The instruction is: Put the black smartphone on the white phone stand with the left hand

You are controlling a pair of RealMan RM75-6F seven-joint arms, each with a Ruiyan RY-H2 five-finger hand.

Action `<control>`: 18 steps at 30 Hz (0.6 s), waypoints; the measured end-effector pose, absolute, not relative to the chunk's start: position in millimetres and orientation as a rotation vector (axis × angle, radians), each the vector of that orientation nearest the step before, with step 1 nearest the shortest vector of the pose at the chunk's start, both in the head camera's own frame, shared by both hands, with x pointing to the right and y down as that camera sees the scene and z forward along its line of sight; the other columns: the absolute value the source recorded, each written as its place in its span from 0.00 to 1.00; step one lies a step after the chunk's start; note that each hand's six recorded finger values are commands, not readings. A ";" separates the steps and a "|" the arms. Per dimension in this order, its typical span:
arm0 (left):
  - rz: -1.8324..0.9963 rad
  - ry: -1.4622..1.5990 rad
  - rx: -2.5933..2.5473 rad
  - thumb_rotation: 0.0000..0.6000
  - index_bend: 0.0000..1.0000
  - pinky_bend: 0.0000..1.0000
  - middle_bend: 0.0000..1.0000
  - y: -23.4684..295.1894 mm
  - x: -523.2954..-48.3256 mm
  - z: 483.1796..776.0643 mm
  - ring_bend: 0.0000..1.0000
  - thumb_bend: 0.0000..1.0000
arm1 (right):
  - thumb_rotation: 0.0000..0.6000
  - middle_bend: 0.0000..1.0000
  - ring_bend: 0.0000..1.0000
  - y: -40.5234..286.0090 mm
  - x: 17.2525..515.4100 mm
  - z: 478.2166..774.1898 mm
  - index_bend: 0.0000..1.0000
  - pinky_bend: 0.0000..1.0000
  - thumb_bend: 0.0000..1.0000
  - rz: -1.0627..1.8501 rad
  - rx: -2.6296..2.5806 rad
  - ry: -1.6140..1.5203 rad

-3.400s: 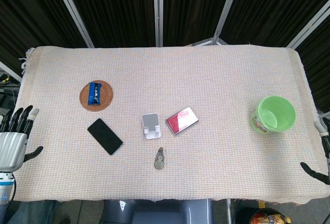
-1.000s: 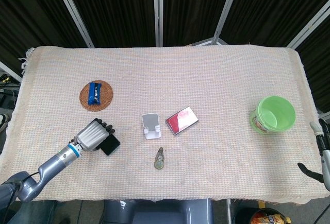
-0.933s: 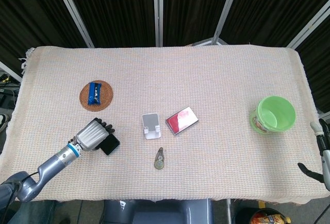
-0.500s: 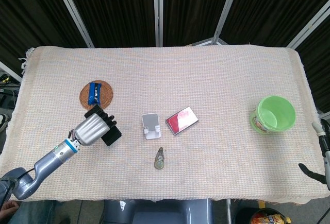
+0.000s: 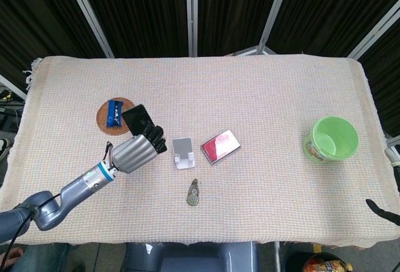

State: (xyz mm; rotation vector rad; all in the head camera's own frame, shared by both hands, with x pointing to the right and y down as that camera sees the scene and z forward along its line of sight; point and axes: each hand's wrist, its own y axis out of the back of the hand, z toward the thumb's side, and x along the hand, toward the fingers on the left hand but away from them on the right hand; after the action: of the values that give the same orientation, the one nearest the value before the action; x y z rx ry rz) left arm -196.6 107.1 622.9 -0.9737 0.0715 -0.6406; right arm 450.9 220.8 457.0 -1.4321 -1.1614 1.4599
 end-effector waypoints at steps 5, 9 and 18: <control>-0.585 0.005 -0.885 1.00 0.52 0.41 0.36 109.7 -166.7 634.4 0.41 0.02 | 1.00 0.00 0.00 221.3 453.8 455.7 0.00 0.00 0.00 1.462 -1.434 -1.168; -0.538 -0.038 -0.821 1.00 0.52 0.41 0.37 115.7 -148.4 644.0 0.41 0.02 | 1.00 0.00 0.00 221.4 456.4 454.3 0.00 0.00 0.00 1.464 -1.435 -1.176; -0.510 -0.117 -0.773 1.00 0.52 0.41 0.37 129.2 -122.5 667.1 0.41 0.02 | 1.00 0.00 0.00 220.7 460.6 453.0 0.00 0.00 0.00 1.468 -1.439 -1.191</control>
State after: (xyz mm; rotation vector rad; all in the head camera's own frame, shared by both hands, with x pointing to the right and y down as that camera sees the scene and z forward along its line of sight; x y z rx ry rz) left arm -122.5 129.2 667.1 -0.7728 -0.1170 -0.5096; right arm 460.6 220.7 453.0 -1.4389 -1.1909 1.4685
